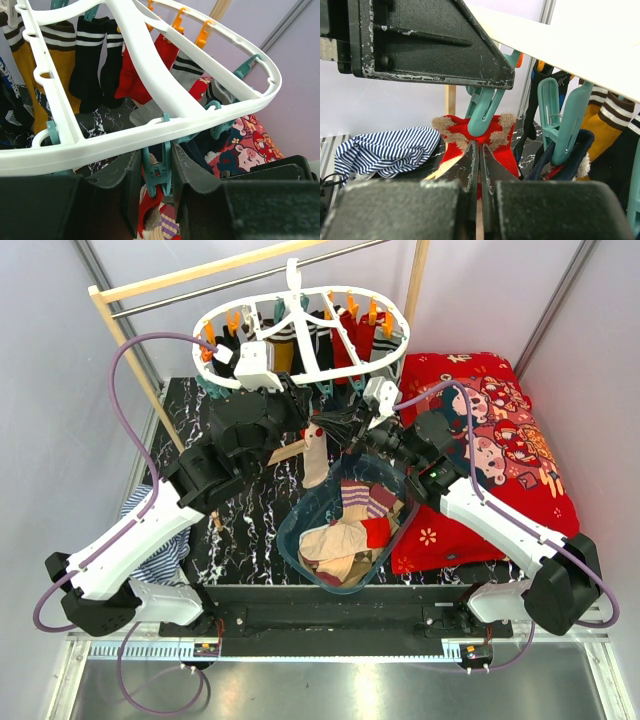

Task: Clip the socks to the hanger
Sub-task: Clamp the sock onto the hanger.

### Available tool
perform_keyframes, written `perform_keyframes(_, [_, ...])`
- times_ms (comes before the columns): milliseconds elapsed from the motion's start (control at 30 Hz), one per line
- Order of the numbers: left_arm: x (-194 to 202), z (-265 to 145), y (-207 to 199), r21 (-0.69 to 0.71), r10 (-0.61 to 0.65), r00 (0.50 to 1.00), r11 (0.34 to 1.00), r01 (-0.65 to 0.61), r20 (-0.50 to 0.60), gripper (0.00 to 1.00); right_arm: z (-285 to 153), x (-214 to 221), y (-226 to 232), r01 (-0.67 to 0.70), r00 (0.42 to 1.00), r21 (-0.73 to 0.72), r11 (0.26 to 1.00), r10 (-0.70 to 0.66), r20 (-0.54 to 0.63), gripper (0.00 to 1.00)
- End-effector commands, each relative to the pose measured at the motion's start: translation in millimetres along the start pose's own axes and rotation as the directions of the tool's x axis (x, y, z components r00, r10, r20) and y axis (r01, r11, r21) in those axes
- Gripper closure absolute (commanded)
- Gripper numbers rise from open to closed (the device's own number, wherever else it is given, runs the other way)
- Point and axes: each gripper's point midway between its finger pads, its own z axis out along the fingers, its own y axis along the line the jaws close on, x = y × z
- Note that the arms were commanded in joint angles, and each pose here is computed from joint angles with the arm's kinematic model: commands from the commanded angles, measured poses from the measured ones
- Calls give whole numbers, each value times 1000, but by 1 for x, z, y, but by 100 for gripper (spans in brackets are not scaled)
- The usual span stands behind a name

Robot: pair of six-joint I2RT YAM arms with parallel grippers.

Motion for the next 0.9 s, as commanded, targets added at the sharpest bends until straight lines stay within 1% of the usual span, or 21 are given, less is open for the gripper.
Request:
perform_keyframes(0, [-1,-6,-3,31,-10,1000,999,10,-3,100,2,-45,-3,57,992,3,998,-57,114,100])
perform_keyframes(133, [0,-7,-3,38,-13,1000,999,14,-4,100,1,-45,-7,55,992,24,998,-58,113,100])
perform_keyframes(267, [-1,-7,-6,51,-26,1000,998,26,-1,99,2,-48,-4,25,992,7,1000,-25,127,100])
perform_keyframes(500, [4,-3,-10,63,-37,999,997,38,-9,97,2,-56,0,11,989,-14,1000,-8,149,100])
perform_keyframes(600, [5,-2,-12,70,-38,999,997,39,-15,91,2,-56,0,10,989,-13,1000,-8,149,100])
perform_keyframes(667, [5,-3,-11,70,-37,999,997,38,-15,83,2,-56,0,9,989,-10,1000,-8,150,100])
perform_keyframes(733, [4,-4,-11,71,-40,999,997,41,-10,74,2,-56,0,9,989,-7,1000,-8,150,100])
perform_keyframes(767, [3,-5,-11,72,-43,999,996,44,-7,66,2,-56,-1,7,989,-6,1000,-6,150,100])
perform_keyframes(833, [2,-6,-10,74,-45,999,996,45,-3,59,2,-56,-1,6,989,-3,1000,-6,150,100])
perform_keyframes(867, [0,-7,-11,78,-47,999,996,47,1,50,1,-57,-2,5,988,2,1000,-5,152,100])
